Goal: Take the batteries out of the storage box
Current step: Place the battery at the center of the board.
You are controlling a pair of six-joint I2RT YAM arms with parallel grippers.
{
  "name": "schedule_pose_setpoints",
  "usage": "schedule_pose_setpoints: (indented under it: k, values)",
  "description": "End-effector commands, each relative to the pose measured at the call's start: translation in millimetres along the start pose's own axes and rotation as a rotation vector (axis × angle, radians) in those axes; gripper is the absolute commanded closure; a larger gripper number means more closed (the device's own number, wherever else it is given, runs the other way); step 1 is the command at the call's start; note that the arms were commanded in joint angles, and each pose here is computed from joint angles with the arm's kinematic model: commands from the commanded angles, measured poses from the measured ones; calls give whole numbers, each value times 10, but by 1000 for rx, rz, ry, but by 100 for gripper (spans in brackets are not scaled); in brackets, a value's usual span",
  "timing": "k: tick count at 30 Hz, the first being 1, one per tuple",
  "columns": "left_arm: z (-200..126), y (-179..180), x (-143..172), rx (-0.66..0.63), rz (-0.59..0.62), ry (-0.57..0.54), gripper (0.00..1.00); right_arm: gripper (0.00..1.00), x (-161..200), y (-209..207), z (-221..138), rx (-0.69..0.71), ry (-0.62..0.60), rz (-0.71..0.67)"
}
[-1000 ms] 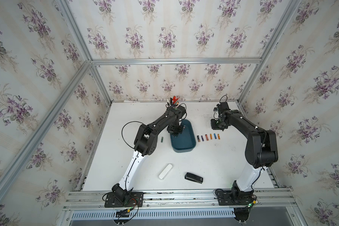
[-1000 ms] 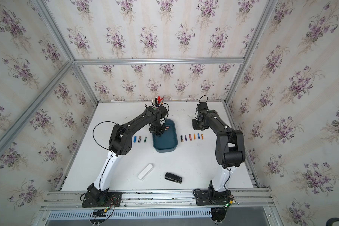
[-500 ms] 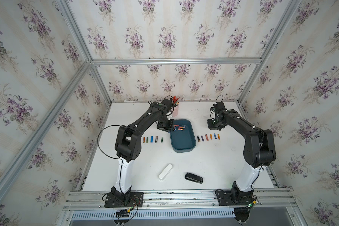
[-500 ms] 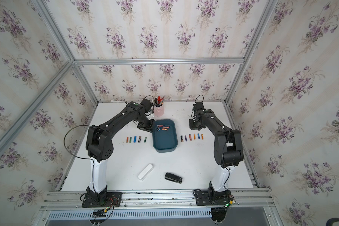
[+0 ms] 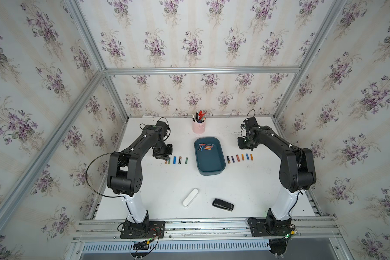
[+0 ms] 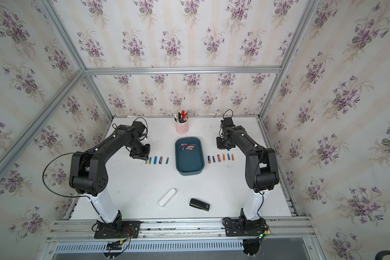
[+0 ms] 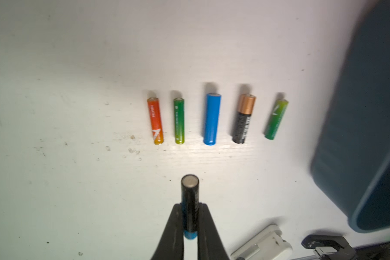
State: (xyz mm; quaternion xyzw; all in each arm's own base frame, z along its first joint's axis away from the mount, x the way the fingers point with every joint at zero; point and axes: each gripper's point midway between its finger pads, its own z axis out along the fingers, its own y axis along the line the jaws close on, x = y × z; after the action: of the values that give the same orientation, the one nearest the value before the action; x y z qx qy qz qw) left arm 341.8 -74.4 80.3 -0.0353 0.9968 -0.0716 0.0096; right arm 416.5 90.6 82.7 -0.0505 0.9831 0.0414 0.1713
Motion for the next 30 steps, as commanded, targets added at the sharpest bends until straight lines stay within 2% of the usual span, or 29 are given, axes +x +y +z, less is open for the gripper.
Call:
schedule_pose_setpoints:
  k: [1, 11, 24, 30]
  values:
    - [76, 209, -28, -39, 7, -10, 87, 77, -8, -28, -14, 19, 2, 1]
    - [361, 498, -137, -68, -16, 45, 87, 77, -12, -30, 13, 28, 12, -2]
    - [512, 470, -261, -46, -8, 65, 87, 77, -10, -46, 77, 38, 31, -5]
    - [568, 475, -246, -45, -10, 81, 83, 77, -22, -39, 82, 39, 31, -8]
